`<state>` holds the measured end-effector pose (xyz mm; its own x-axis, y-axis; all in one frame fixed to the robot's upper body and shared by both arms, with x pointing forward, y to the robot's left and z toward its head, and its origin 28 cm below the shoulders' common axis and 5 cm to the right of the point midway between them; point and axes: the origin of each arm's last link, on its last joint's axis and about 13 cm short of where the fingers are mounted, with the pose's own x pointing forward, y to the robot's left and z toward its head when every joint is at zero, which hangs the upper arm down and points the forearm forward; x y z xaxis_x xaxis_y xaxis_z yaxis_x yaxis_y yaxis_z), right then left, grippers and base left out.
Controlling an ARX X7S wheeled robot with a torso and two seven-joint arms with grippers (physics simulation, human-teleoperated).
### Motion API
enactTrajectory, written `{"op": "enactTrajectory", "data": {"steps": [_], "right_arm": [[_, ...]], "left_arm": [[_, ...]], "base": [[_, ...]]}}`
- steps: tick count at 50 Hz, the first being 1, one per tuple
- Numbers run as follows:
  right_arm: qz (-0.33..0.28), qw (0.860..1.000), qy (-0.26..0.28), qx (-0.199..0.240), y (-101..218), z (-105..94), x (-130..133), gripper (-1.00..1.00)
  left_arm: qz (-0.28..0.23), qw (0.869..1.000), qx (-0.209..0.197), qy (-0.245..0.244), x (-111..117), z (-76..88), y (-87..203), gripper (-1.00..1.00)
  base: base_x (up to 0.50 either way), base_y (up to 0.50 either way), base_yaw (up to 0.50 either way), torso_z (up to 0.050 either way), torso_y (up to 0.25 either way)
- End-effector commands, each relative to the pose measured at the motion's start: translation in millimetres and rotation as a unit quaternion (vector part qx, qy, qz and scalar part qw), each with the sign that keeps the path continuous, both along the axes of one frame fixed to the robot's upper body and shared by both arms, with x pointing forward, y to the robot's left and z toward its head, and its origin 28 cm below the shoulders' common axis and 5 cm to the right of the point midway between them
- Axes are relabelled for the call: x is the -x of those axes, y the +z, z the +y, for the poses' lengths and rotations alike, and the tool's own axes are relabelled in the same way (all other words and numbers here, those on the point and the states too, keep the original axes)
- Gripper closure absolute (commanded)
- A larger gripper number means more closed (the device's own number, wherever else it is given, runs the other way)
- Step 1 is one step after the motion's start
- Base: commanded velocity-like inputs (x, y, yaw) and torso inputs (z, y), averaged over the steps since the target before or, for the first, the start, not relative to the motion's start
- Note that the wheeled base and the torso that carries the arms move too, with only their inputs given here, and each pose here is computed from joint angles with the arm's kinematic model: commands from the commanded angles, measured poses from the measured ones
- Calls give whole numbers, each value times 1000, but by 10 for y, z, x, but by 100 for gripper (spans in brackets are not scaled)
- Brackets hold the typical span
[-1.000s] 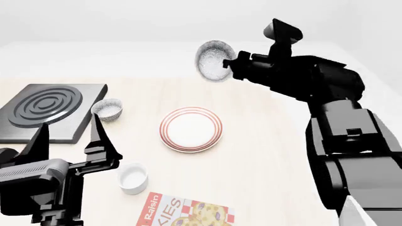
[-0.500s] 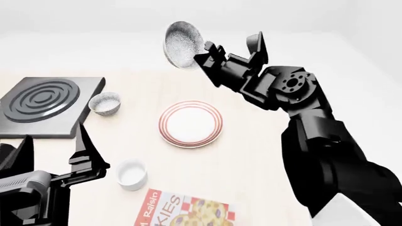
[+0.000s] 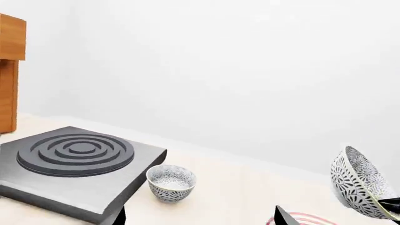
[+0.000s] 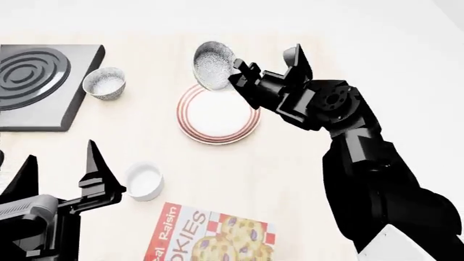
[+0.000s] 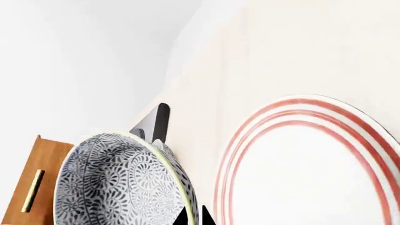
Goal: Pick the akita bowl next to the cookies box and place it on the plate.
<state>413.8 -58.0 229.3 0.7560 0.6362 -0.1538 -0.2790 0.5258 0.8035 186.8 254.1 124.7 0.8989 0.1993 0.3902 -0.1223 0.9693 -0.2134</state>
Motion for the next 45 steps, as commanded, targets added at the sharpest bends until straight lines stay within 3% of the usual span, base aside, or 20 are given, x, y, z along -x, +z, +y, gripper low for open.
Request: {"op": "enactTrajectory", "data": {"steps": [1,6,14,20,27,39,45], "right_arm": [[-3,999,-11,35,57,-13,-12,100],[-7,996,-18,88,145,-25,-19,100],[11,997,13,77,166,-5,20,100],[24,993,8,116,105,26,30,100],[40,994,6,100,61,43,42,100],[32,994,-4,101,115,18,27,100],[26,997,-26,75,158,0,2,100]], "left_arm": [[0,1000,6,-2,-1,-10,2,-100],[4,1000,9,-6,3,-16,-5,-100],[6,1000,12,-8,-13,-20,-21,-100],[9,1000,12,-7,-42,-13,-36,-100],[0,1000,8,-6,-17,-5,-27,-100],[-6,1000,10,-6,4,-16,-7,-100],[-5,1000,13,-13,14,-34,-16,-100]], "base": [[0,0,0,8,-188],[0,0,0,1,-11],[0,0,0,0,0],[0,0,0,0,0],[0,0,0,0,0],[0,0,0,6,-248],[0,0,0,1,-7]]}}
